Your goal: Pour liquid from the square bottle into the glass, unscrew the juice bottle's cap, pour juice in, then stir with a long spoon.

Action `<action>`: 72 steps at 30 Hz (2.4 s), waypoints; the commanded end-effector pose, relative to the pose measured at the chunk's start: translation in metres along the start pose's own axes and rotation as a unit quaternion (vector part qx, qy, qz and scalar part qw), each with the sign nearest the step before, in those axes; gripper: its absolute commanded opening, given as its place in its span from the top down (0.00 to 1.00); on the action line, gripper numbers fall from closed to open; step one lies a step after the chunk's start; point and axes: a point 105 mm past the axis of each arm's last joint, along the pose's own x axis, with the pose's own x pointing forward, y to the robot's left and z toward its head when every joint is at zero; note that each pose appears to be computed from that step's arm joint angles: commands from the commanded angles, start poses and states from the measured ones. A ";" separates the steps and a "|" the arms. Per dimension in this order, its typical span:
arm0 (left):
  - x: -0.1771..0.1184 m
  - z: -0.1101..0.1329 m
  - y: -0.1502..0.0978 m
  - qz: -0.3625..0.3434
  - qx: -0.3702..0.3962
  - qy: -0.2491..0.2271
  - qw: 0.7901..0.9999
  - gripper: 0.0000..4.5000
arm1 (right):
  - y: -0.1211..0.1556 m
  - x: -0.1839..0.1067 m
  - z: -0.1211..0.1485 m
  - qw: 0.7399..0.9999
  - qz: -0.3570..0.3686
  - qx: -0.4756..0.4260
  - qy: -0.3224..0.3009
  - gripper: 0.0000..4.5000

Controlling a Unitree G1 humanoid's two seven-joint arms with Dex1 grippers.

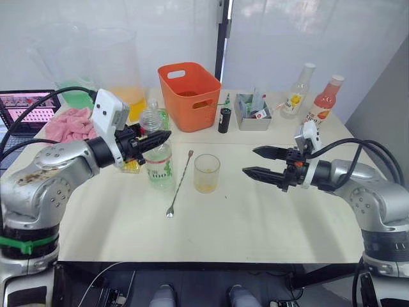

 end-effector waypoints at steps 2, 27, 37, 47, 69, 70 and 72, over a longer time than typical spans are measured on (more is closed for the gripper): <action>0.014 0.012 0.008 -0.010 0.046 -0.027 0.999 0.66 | 0.005 -0.006 0.010 1.000 -0.017 -0.015 -0.015 0.01; 0.093 -0.011 0.029 0.025 0.373 -0.035 0.927 0.66 | 0.027 -0.028 0.002 0.997 -0.073 0.008 -0.024 0.01; 0.098 -0.012 0.022 0.030 0.444 -0.050 0.894 0.66 | 0.039 -0.026 0.001 0.998 -0.052 0.014 -0.019 0.01; 0.105 -0.019 0.003 0.014 0.473 -0.067 0.878 0.66 | 0.041 -0.022 0.009 0.998 -0.051 0.011 -0.036 0.01; 0.106 -0.030 -0.019 0.005 0.579 -0.077 0.812 0.66 | 0.023 -0.024 0.007 0.993 -0.114 0.002 -0.033 0.01; 0.106 -0.030 -0.020 0.006 0.586 -0.079 0.807 0.66 | 0.023 -0.024 0.007 0.993 -0.115 0.001 -0.033 0.01; 0.106 -0.029 -0.021 0.006 0.594 -0.082 0.801 0.66 | 0.022 -0.024 0.007 0.993 -0.116 0.001 -0.033 0.01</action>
